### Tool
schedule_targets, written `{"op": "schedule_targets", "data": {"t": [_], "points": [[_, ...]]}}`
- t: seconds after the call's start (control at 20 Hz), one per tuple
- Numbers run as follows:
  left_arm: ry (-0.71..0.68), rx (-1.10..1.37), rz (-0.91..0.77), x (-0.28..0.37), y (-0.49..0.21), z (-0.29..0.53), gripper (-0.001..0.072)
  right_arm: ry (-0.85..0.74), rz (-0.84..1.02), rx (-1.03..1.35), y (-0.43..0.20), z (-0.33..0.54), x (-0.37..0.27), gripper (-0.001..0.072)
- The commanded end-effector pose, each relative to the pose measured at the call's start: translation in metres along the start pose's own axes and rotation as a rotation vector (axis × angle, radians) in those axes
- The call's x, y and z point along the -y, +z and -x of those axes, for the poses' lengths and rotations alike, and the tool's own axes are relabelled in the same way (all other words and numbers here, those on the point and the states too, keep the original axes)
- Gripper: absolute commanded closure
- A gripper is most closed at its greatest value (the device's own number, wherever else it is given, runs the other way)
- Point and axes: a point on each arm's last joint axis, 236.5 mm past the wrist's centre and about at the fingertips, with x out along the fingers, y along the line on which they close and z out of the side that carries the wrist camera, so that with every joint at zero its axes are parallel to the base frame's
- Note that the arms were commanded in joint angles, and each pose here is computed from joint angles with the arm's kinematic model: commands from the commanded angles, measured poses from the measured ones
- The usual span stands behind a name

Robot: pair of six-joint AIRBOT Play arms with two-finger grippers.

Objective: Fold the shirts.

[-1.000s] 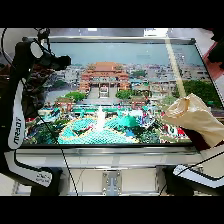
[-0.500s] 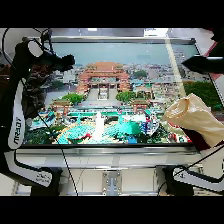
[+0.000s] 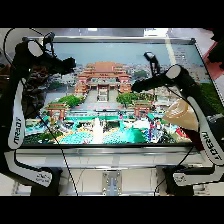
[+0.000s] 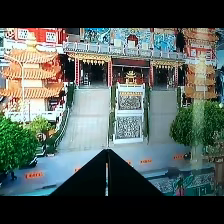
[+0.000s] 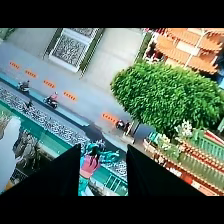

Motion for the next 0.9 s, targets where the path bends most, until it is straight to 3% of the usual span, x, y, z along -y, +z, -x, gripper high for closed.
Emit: {"op": "schedule_targets", "data": {"t": [0.0, 0.45, 0.85], "points": [[0.000, -0.004, -0.003, 0.0003, -0.0010, 0.0003, 0.0696, 0.010, 0.032, -0.062, -0.0185, -0.0281, -0.0169, 0.0374], [0.001, -0.007, -0.032, -0.0001, -0.0018, -0.0001, 0.0696, 0.014, -0.222, -0.051, -0.0153, -0.0288, -0.0215, 0.0373], [0.001, -0.007, -0.032, -0.0001, -0.0018, -0.0001, 0.0696, 0.015, -0.226, -0.059, -0.0170, -0.0285, -0.0218, 0.0373]]}}
